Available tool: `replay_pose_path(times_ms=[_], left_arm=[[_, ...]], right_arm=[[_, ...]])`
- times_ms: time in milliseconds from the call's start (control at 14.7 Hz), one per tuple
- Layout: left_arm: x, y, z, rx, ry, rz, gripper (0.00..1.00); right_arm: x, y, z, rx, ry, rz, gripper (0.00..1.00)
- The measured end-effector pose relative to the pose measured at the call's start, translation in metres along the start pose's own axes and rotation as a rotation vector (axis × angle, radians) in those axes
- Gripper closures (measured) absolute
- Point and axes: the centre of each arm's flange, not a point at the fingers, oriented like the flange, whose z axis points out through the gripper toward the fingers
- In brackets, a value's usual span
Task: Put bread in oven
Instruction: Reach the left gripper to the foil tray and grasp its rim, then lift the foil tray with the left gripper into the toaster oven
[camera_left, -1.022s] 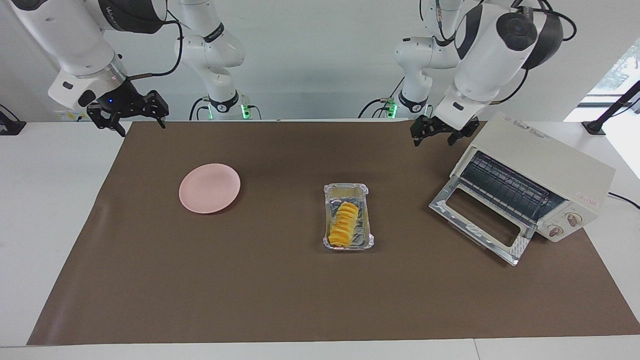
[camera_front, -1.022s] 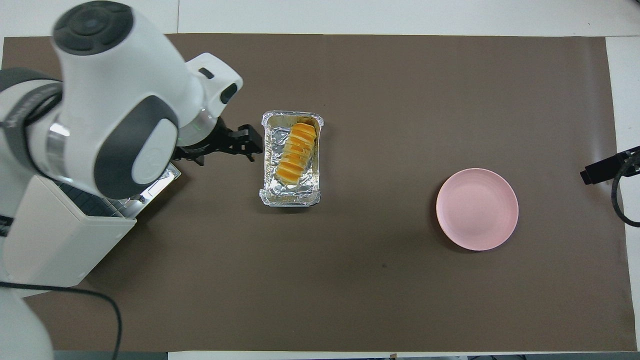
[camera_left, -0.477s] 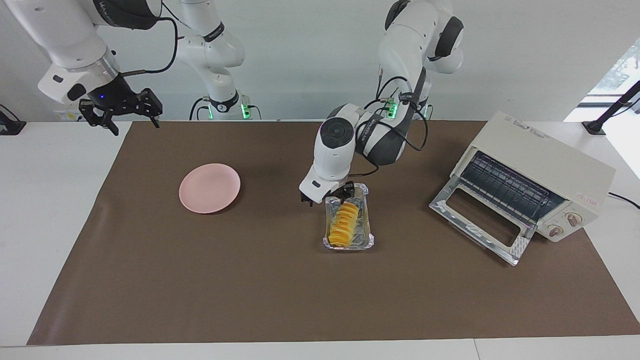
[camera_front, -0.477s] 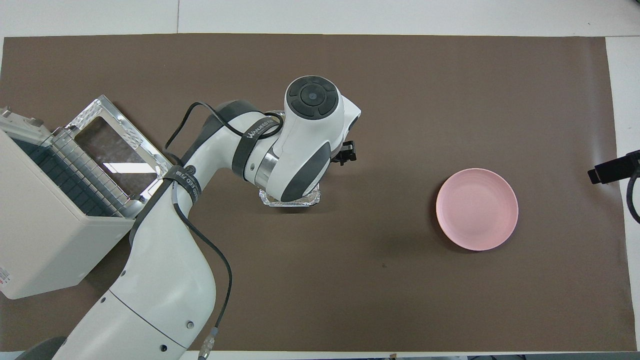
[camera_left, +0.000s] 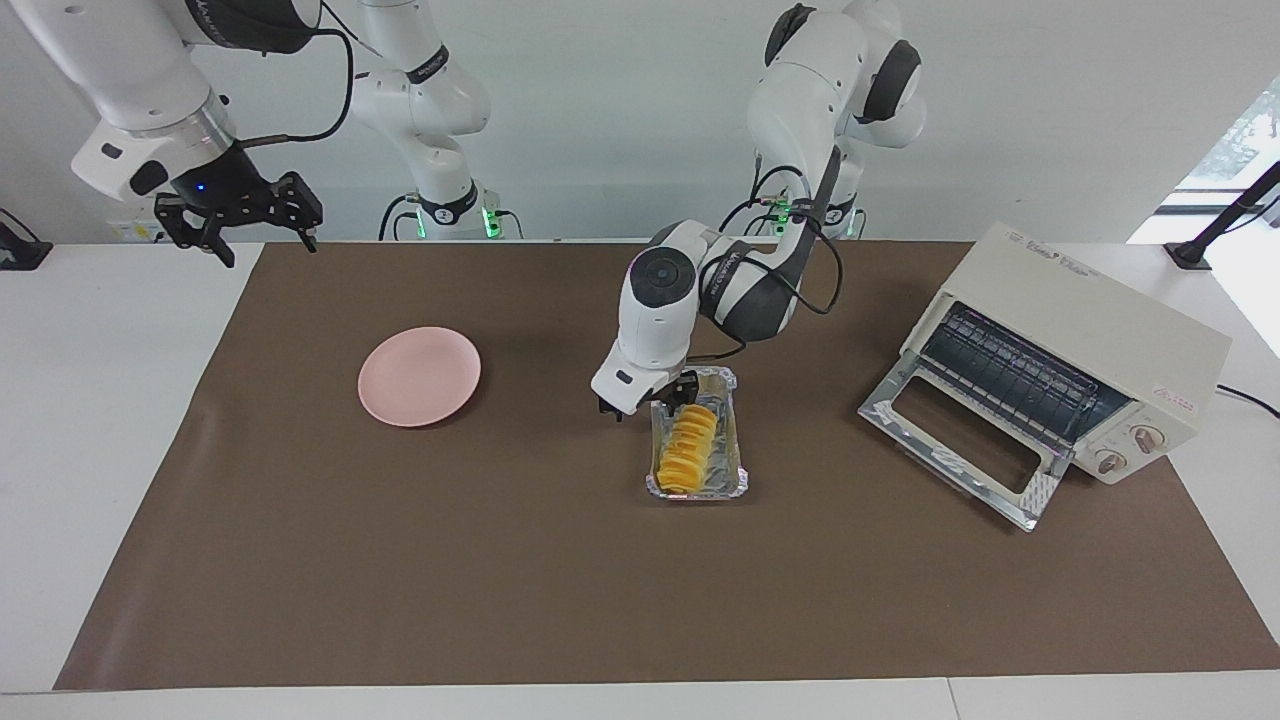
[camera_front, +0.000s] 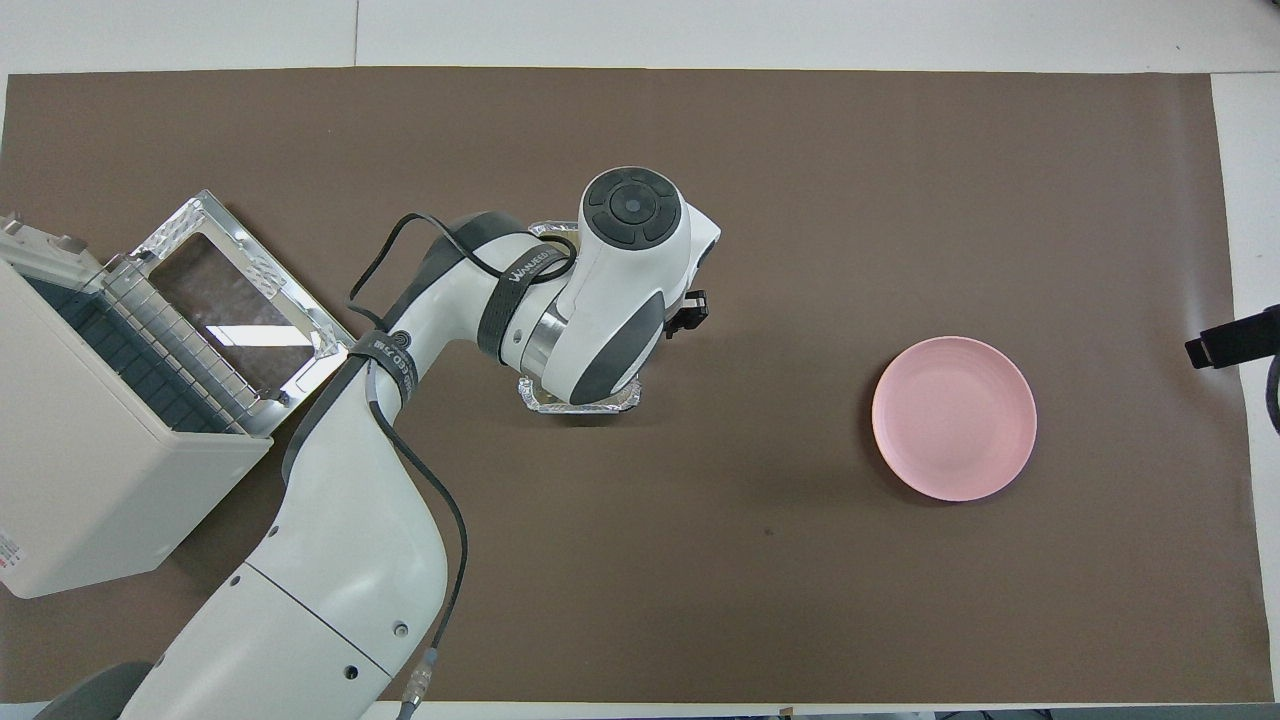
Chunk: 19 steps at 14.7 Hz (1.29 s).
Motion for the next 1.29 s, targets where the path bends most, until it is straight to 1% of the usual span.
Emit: replay_pose_path(times_ms=[68,204,272,409,545,749,885,1090,1226,1294], left_arm=[[0.0,-0.001,0.007,-0.002,0.003,-0.001,0.39],[0.0,-0.002,0.02,-0.002,0.004,-0.003,0.43],[0.0,-0.003,0.023,-0.001,0.003,-0.003,0.53],[0.001,-0.005,0.023,0.001,0.003,-0.007,0.78],[0.003,-0.007,0.023,0.001,0.004,-0.011,0.98],[0.004,-0.007,0.019,0.005,0.002,-0.032,0.98],[0.014,-0.015,-0.004,0.02,0.001,-0.086,0.98],[0.043,-0.059,-0.067,0.072,0.02,-0.185,0.98],[0.063,-0.111,-0.116,0.087,0.056,-0.275,0.98],[0.072,-0.143,-0.136,0.091,0.061,-0.328,0.98]], right_arm=[[0.0,0.0,0.0,0.0,0.0,0.001,0.0],[0.0,0.001,0.0,0.0,0.0,0.001,0.0],[0.0,0.001,0.0,0.0,0.0,0.001,0.0],[0.0,0.001,0.0,0.0,0.0,0.002,0.0],[0.0,0.001,0.0,0.0,0.0,0.002,0.0],[0.0,0.0,0.0,0.0,-0.001,0.001,0.0],[0.0,0.0,0.0,0.0,-0.001,0.001,0.0],[0.0,0.0,0.0,0.0,-0.001,0.001,0.0],[0.0,0.0,0.0,0.0,-0.001,0.001,0.0],[0.0,0.0,0.0,0.0,-0.001,0.001,0.0]])
